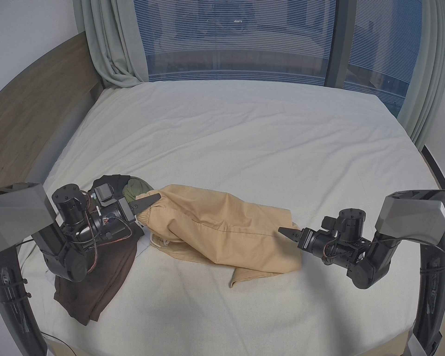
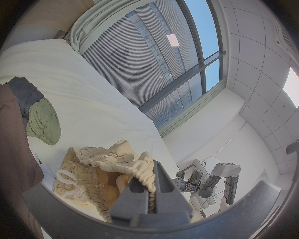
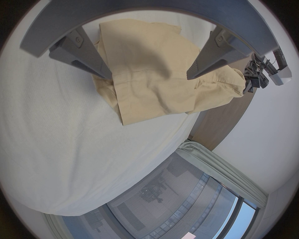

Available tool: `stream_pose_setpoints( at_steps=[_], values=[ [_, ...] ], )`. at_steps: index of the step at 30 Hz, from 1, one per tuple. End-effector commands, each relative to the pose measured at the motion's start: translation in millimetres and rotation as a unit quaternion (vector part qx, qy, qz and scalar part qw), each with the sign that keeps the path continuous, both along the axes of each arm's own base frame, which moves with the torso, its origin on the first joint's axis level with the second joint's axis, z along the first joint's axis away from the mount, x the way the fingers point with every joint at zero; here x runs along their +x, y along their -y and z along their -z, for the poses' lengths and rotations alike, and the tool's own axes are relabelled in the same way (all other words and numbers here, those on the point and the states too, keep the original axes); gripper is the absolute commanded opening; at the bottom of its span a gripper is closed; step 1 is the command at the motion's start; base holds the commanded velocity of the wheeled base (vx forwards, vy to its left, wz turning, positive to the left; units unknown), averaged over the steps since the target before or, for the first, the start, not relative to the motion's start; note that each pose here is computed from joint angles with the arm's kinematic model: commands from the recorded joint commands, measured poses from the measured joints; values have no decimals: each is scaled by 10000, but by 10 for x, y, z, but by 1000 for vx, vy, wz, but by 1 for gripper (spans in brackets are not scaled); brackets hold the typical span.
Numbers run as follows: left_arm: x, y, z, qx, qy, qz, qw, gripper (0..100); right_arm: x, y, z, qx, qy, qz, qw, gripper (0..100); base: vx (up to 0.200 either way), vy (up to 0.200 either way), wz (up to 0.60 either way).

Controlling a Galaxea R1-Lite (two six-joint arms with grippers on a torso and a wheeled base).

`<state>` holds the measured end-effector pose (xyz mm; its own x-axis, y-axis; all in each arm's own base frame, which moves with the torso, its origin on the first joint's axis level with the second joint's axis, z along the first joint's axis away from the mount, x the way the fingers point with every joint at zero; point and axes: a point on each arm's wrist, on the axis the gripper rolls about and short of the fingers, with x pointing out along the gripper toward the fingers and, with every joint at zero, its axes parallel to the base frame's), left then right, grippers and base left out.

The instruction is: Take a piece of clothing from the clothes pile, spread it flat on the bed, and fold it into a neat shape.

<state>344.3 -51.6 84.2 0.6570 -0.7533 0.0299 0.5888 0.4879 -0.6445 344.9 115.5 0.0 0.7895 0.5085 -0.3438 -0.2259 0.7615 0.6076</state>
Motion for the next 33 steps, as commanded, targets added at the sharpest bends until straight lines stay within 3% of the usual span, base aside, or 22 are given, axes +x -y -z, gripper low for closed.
stream_pose_setpoints(
  at_steps=[1, 19, 23, 33],
  values=[
    [2, 4, 14, 2, -21, 6, 10000, 0, 30, 12, 18, 3, 10, 25, 10000, 100, 0, 0, 0],
    [8, 10, 41, 6, -59, 14, 10000, 0, 128, -67, 177, 20, -35, -33, 10000, 100, 0, 0, 0],
    [8, 10, 41, 6, -59, 14, 10000, 0, 109, -99, 155, 215, -91, -28, 9997, 100, 0, 0, 0],
    [12, 11, 44, 6, -59, 14, 10000, 0, -22, -105, -21, 555, 269, -494, 9969, 100, 0, 0, 0]
  ],
)
